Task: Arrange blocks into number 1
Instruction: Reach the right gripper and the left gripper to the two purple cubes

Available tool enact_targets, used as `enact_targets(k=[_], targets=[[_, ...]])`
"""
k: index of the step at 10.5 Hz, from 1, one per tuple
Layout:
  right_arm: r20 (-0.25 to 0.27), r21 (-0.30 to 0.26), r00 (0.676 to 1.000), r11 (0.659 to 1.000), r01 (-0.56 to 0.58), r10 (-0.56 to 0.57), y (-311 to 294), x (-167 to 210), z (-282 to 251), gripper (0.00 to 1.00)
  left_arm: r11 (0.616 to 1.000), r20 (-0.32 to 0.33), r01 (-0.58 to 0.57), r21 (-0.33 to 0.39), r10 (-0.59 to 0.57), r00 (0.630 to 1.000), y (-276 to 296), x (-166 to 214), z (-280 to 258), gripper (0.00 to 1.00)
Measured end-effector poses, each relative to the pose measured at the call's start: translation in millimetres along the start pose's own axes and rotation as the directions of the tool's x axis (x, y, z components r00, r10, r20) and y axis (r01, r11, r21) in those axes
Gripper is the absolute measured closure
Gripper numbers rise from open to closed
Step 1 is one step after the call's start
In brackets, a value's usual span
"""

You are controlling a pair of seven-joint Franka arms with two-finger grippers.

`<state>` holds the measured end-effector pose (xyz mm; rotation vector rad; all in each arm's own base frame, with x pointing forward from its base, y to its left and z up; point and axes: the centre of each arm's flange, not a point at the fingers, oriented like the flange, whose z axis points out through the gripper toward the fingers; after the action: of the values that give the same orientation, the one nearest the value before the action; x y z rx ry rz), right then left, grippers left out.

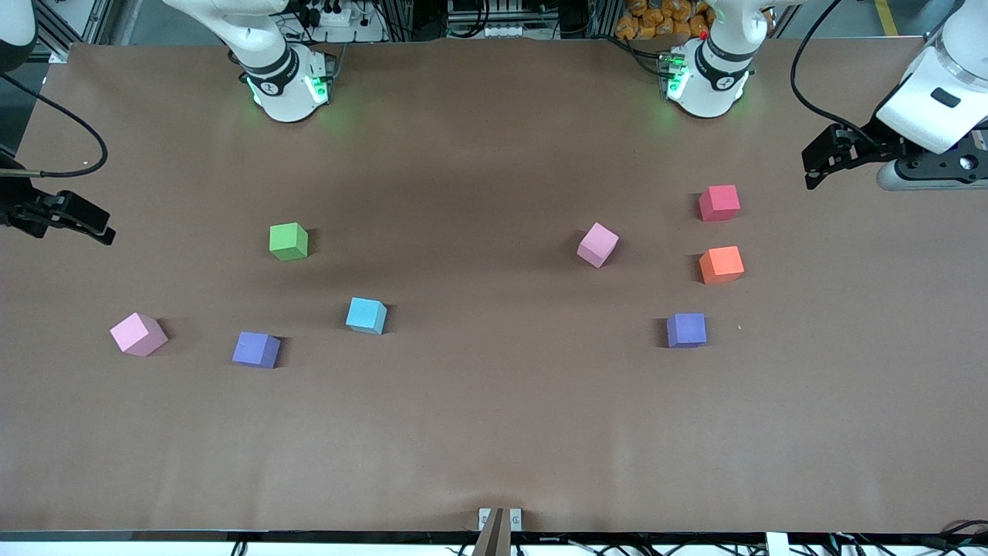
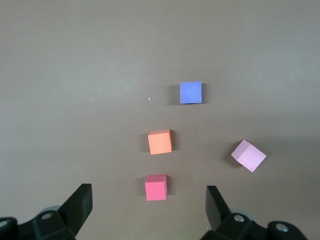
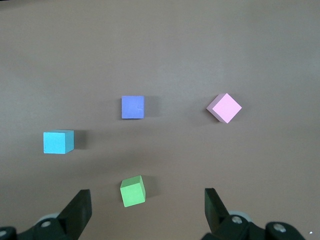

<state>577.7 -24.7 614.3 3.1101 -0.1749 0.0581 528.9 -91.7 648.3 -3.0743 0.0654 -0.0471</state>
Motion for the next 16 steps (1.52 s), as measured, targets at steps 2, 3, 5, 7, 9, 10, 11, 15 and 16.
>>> enact_targets(k=[2,3,5,7,9,10,11,15,16], targets=[[0.001,0.000,1.000,1.000,0.000,0.000,0.3,0.0,0.5,0.00,1.000,0.000,-0.001,0.000,0.001,1.000,0.6,-0.1,0.0,0.00],[0.002,0.000,1.000,1.000,-0.001,0.001,0.4,-0.1,0.9,0.00,1.000,0.003,-0.004,0.000,0.004,1.000,2.1,0.1,1.0,0.00],[0.008,-0.001,1.000,1.000,-0.001,0.001,0.3,-0.3,3.4,0.00,1.000,0.049,-0.011,-0.002,0.011,0.999,4.8,8.7,23.0,0.00],[0.032,-0.001,0.999,1.000,0.001,-0.001,-0.4,0.7,18.4,0.00,1.000,0.124,-0.016,-0.014,0.018,0.992,5.9,33.6,74.7,0.00],[0.065,0.000,0.998,1.000,0.006,-0.006,-4.8,12.5,63.0,0.00,0.999,0.159,-0.020,-0.037,0.026,0.987,9.7,62.7,133.9,0.00],[0.090,0.011,0.996,1.000,-0.007,0.006,-8.6,22.9,95.4,0.00,0.999,0.168,-0.012,-0.047,0.020,0.986,12.5,75.1,163.0,0.00],[0.114,0.024,0.993,0.999,-0.026,0.023,-12.5,33.5,128.6,0.00,0.998,0.171,0.006,-0.055,0.004,0.985,16.0,85.9,190.3,0.00],[0.143,0.043,0.989,0.998,-0.053,0.046,-25.8,60.1,214.3,0.00,0.997,0.124,0.076,-0.026,-0.072,0.990,56.9,100.8,294.4,0.00],[0.138,0.044,0.989,0.997,-0.066,0.060,-31.3,64.2,228.2,0.00,0.996,0.120,0.083,-0.010,-0.082,0.989,70.7,95.5,318.8,0.00]])
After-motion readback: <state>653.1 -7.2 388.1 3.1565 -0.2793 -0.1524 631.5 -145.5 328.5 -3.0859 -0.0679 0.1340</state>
